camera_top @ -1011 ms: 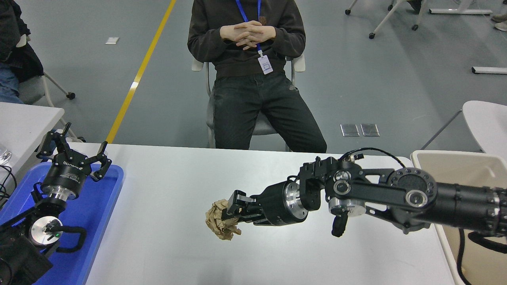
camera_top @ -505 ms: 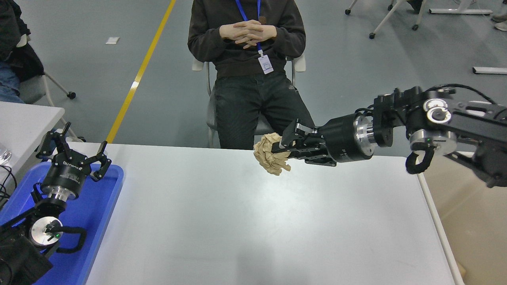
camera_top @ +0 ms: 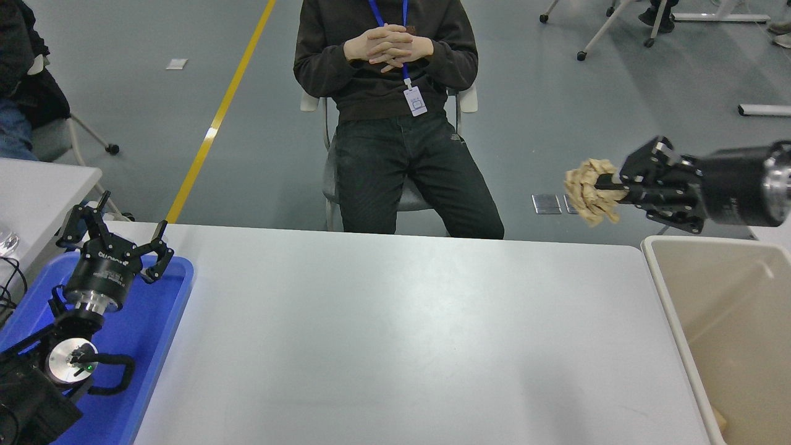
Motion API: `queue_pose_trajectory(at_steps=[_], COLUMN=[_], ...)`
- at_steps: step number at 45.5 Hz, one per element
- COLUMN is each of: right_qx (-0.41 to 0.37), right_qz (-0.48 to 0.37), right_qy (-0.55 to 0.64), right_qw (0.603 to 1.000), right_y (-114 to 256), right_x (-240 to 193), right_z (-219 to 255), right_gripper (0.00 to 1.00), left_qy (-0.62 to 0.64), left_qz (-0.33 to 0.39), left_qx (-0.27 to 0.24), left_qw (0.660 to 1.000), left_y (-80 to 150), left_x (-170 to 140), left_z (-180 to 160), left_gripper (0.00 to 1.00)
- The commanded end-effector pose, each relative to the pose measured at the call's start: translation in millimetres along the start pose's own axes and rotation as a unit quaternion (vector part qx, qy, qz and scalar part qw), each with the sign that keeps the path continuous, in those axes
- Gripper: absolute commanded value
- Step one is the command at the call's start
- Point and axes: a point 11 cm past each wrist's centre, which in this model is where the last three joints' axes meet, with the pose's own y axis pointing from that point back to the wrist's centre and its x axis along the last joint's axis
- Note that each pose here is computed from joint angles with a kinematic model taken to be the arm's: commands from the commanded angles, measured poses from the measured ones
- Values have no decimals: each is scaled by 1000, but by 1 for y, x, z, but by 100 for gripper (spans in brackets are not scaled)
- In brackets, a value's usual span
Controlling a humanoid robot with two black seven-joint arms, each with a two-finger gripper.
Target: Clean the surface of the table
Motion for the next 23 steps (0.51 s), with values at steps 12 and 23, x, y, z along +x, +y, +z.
queue_pose_trajectory(at_steps=[12,23], right_qx=[-29,-44], right_qz=[139,213], right_qy=[-113,-168], right_qw=[983,961], right_y=[66,83], right_x=[65,93], right_z=[115,172], right_gripper=[0,0], left_qy=[-1,-1], left_qz=[0,0], left_qx=[1,1], left_qw=[1000,1000], left_y=[0,0], left_x=[0,0], left_z=[0,0], left_gripper=[100,100])
